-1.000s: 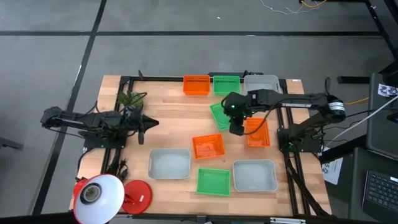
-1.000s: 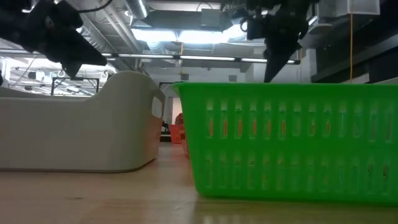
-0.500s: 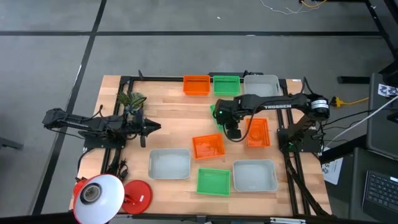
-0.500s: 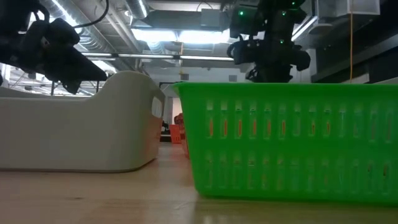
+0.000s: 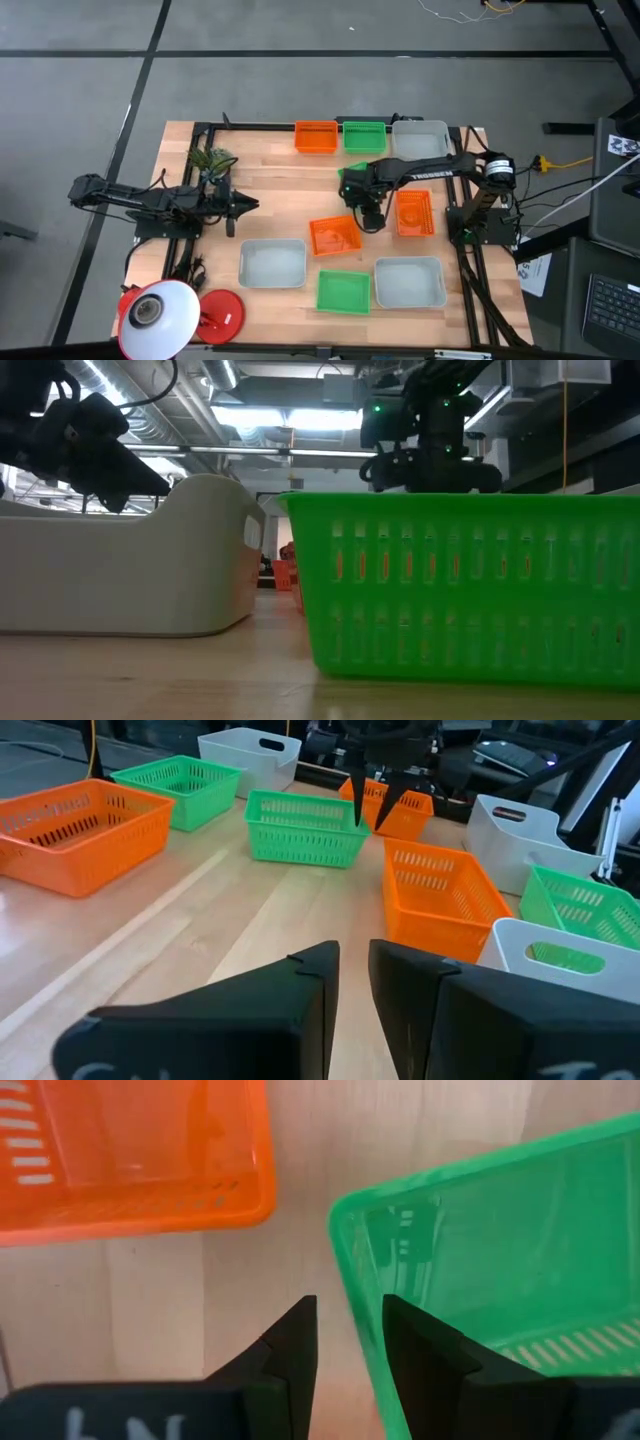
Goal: Stack baskets by color
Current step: Stack the middle green bin on the top green bin
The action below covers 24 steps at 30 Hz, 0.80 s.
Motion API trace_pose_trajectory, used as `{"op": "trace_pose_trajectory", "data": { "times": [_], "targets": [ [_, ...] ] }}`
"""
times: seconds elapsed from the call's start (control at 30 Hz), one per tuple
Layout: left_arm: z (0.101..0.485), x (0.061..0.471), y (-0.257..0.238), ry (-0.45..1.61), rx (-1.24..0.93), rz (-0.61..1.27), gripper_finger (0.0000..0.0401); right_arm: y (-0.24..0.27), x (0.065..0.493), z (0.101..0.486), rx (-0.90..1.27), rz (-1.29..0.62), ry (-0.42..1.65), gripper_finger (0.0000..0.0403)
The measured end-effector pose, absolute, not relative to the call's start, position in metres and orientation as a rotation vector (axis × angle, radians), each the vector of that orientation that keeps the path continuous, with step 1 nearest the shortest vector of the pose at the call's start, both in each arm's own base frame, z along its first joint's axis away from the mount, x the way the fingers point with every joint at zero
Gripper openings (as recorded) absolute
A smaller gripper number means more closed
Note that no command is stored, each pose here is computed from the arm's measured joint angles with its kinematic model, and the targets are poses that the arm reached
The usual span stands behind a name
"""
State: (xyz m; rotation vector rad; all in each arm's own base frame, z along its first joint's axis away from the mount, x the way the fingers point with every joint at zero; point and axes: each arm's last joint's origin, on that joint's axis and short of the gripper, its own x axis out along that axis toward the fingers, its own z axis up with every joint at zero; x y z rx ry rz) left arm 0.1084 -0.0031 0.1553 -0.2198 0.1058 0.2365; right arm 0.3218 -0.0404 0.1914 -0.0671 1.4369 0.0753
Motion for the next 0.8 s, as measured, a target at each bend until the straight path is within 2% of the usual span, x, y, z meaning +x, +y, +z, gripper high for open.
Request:
{"op": "trace_pose_trajectory", "data": {
  "times": [0.1, 0.27, 0.4, 0.57, 0.8],
  "targets": [
    [0.155, 0.108, -0.003, 0.106, -0.22, 0.237, 0.0051, -0.041, 0.325, 0.2, -0.048, 0.047, 1.39, 0.0115],
    [0.155, 0.108, -0.003, 0.107, -0.222, 0.237, 0.0051, -0.046, 0.347, 0.219, 0.132, -0.204, 1.172, 0.0115],
    [0.155, 0.108, -0.003, 0.107, -0.226, 0.238, 0.0051, -0.048, 0.355, 0.223, 0.223, -0.31, 1.068, 0.0115],
    [0.155, 0.108, -0.003, 0.108, -0.226, 0.237, 0.0051, -0.053, 0.356, 0.213, 0.276, -0.542, 1.053, 0.0115],
    [0.155, 0.108, -0.003, 0.108, -0.222, 0.238, 0.0051, -0.054, 0.359, 0.203, 0.341, -0.64, 1.041, 0.0115]
  ]
}}
